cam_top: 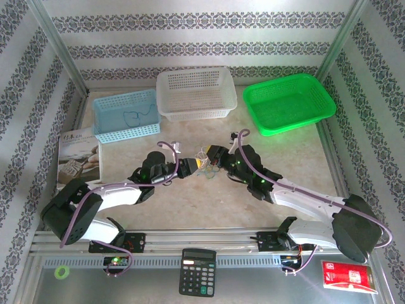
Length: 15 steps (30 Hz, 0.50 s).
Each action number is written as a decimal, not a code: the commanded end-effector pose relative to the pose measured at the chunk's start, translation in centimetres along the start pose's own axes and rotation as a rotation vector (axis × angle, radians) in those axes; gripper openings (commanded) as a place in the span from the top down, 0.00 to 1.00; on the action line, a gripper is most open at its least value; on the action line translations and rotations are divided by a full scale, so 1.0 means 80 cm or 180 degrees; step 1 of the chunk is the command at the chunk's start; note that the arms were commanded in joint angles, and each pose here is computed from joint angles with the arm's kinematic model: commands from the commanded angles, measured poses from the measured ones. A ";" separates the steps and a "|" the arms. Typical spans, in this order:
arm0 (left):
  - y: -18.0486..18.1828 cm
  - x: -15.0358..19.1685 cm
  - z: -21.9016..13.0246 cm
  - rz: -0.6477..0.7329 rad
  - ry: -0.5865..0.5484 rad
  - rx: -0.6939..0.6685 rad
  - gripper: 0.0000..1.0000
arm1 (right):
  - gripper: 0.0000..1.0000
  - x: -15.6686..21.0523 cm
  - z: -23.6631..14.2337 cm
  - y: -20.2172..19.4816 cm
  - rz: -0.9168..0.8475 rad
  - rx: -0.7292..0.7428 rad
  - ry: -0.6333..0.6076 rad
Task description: Untangle the cables
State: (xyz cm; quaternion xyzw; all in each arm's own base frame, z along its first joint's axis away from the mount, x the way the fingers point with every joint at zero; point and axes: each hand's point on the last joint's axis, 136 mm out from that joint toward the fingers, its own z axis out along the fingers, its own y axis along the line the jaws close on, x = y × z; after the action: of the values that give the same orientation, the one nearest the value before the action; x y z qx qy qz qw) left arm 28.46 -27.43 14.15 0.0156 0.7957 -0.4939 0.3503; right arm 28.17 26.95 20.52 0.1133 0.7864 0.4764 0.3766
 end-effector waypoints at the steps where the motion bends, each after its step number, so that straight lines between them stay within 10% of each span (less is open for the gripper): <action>1: -0.023 -0.018 -0.003 0.0204 -0.0146 0.0121 0.82 | 1.00 -0.016 -0.011 -0.005 0.0114 -0.0059 -0.0145; 4: -0.031 -0.022 -0.016 0.0313 -0.0149 0.0090 1.00 | 1.00 -0.027 -0.022 -0.030 0.0175 0.0059 -0.0245; 15: -0.111 -0.081 -0.075 0.0640 -0.0373 0.0407 1.00 | 1.00 -0.023 -0.043 -0.096 0.0189 0.0389 -0.0213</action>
State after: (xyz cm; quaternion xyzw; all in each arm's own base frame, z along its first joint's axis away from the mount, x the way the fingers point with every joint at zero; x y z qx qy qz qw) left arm 26.90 -25.41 24.31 0.0703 0.7417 -0.5083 0.4320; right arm 29.05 19.38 17.12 0.1904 0.7844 0.4388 0.3949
